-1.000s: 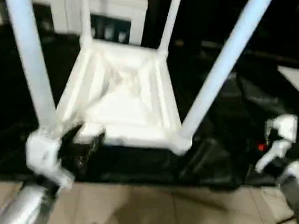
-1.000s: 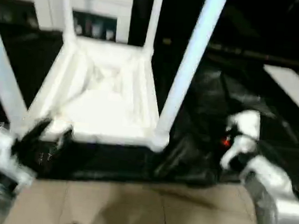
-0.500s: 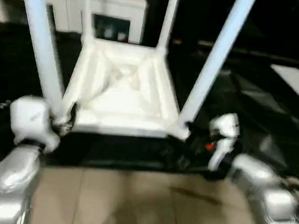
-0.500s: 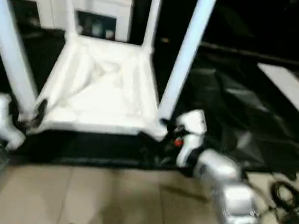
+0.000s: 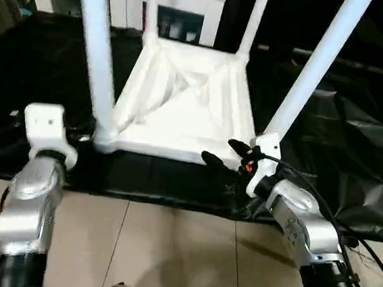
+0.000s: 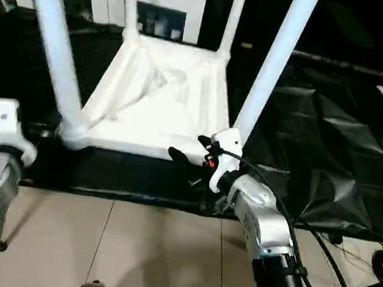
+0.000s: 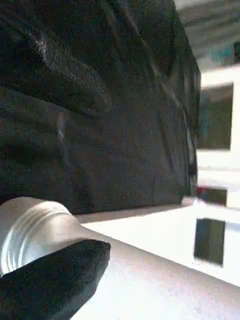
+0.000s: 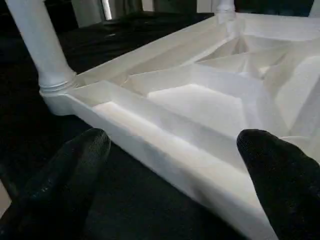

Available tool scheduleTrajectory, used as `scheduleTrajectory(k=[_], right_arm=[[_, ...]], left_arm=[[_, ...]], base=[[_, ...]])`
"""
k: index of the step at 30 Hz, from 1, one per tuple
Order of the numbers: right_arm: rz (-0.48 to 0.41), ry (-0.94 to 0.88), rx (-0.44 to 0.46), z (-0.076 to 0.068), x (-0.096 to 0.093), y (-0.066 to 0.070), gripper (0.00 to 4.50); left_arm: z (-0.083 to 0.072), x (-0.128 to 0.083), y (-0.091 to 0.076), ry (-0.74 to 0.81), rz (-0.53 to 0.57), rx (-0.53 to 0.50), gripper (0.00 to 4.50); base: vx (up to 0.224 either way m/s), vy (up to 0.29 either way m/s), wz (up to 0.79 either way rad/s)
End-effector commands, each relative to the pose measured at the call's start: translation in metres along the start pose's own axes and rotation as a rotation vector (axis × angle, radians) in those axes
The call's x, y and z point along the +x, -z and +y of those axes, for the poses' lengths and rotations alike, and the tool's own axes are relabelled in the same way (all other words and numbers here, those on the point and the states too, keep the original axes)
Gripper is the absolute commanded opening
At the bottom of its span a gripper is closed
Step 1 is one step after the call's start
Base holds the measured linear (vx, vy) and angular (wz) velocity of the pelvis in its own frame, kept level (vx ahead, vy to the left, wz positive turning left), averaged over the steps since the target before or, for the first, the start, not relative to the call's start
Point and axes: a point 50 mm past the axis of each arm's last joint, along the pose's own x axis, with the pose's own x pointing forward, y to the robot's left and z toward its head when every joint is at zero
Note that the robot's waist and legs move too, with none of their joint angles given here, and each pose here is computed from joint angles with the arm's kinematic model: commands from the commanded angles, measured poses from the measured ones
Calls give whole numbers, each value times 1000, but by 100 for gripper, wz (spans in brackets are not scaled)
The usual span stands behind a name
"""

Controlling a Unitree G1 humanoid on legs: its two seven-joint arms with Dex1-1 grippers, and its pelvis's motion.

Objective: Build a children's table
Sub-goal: Flip table

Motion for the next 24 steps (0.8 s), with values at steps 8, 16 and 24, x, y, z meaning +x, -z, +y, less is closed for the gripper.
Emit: scheduleTrajectory(k=[8,16,24], right_arm=[[-17,39,-57,-8,2,-5,450],[-10,58,-84,-13,-2,-4,450],[-4,75,-89,-17,-4,-3,450]], left_arm=[[-19,10,-3,202,-5,47,444],[-11,-16,15,390,117,169,444],[-15,-17,9,435,91,103,444]], base=[[0,0,0],[0,0,0],[0,0,0]])
